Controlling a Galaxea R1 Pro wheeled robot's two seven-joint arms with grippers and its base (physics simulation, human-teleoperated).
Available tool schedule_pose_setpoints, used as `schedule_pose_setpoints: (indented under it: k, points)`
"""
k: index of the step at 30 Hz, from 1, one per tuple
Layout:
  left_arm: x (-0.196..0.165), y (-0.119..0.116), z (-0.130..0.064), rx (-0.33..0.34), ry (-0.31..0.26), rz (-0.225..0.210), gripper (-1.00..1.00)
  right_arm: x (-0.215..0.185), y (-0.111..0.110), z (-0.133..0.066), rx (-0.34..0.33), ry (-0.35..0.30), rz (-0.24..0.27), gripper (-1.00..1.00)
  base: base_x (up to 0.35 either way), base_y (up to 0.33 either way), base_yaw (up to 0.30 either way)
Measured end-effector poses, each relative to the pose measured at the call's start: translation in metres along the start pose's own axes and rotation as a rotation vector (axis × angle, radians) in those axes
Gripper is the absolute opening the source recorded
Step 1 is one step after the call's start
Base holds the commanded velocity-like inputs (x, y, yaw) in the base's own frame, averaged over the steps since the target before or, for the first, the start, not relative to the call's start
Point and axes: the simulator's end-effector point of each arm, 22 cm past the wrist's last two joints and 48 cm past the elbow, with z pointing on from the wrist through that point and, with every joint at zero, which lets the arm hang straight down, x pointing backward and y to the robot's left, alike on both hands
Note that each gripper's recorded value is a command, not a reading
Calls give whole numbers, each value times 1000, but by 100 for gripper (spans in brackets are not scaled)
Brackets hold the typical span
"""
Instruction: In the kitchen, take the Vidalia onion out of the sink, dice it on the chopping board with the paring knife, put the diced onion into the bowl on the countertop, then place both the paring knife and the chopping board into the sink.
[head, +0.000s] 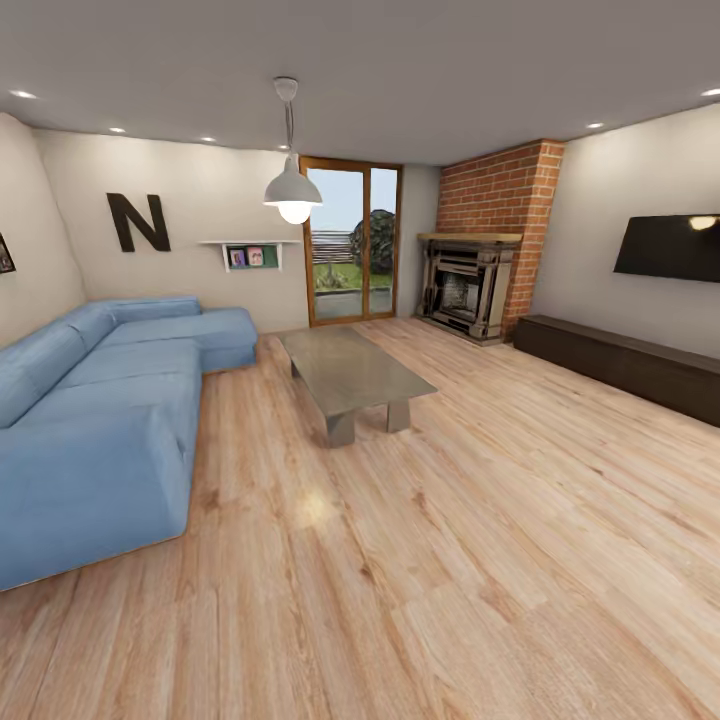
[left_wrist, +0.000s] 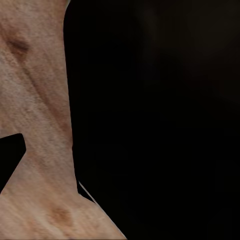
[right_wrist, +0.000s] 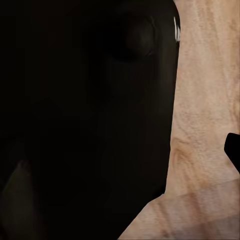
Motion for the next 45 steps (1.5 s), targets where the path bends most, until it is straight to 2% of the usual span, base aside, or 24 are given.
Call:
schedule_pose_setpoints:
  k: [3,20,26,37,42,45]
  points:
    - [4,1,0,4,5,4,100,-11,-6,0,4,-15,0,100,0,0,0]
    - [6,5,0,-3,8,2,100,-18,-3,0,0,-24,2,100,0,0,-12]
    - [16,24,-1,-27,20,-3,100,-55,-5,-2,3,-85,14,100,0,0,-241]
    - [15,24,-1,-27,17,-8,100,-61,-6,-3,4,-94,15,100,0,0,-294]
    - [5,22,0,-25,0,-8,100,-65,-8,-3,6,-99,14,100,0,0,-286]
    - [-18,22,-1,-25,-40,-10,100,-84,-22,-5,25,-122,16,100,0,0,-225]
